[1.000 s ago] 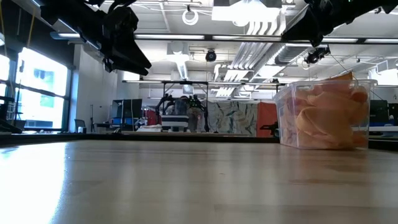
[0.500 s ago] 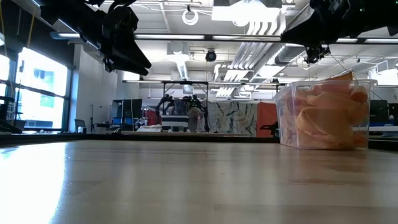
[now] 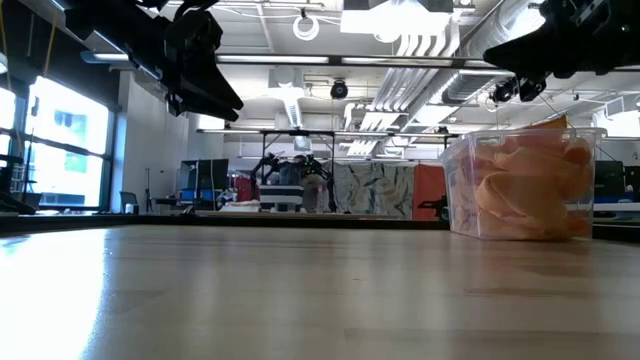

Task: Sort microfiber towel by color & place in baskets
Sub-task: Return to Home Position

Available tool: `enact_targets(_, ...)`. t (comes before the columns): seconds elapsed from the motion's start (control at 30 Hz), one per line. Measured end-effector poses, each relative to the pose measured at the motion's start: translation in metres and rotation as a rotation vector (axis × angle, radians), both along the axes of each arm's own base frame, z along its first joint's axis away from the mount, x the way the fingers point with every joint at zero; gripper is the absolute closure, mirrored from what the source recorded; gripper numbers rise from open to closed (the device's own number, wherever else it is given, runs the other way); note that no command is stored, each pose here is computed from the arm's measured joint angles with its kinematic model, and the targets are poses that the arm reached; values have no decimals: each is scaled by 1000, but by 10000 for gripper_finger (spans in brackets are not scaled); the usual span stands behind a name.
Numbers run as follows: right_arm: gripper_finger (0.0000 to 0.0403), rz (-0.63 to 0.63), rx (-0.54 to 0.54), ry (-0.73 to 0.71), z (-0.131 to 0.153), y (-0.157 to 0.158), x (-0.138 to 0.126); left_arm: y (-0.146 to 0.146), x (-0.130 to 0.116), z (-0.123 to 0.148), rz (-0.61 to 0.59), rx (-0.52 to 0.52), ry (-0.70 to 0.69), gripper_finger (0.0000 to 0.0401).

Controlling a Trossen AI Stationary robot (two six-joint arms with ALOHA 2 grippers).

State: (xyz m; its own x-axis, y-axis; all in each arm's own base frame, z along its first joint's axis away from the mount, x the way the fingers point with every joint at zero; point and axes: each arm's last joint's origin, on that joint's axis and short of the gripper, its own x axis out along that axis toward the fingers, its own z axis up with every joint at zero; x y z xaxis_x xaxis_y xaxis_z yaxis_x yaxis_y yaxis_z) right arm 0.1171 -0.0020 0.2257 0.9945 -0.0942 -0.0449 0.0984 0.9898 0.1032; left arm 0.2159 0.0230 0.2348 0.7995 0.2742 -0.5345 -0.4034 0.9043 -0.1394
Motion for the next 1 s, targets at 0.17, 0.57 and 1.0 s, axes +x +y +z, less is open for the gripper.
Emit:
enact_targets(0.17,403,5,48,-73,-18,0,-8,0,0,0,0,0,0,240)
enact_targets(0.57,403,57,75,-135,-46,1,-15,0,0,0,0,0,0,240)
enact_targets(1.0,403,134,65,-77,-56,4,-17,0,0,0,-1,0,0,240)
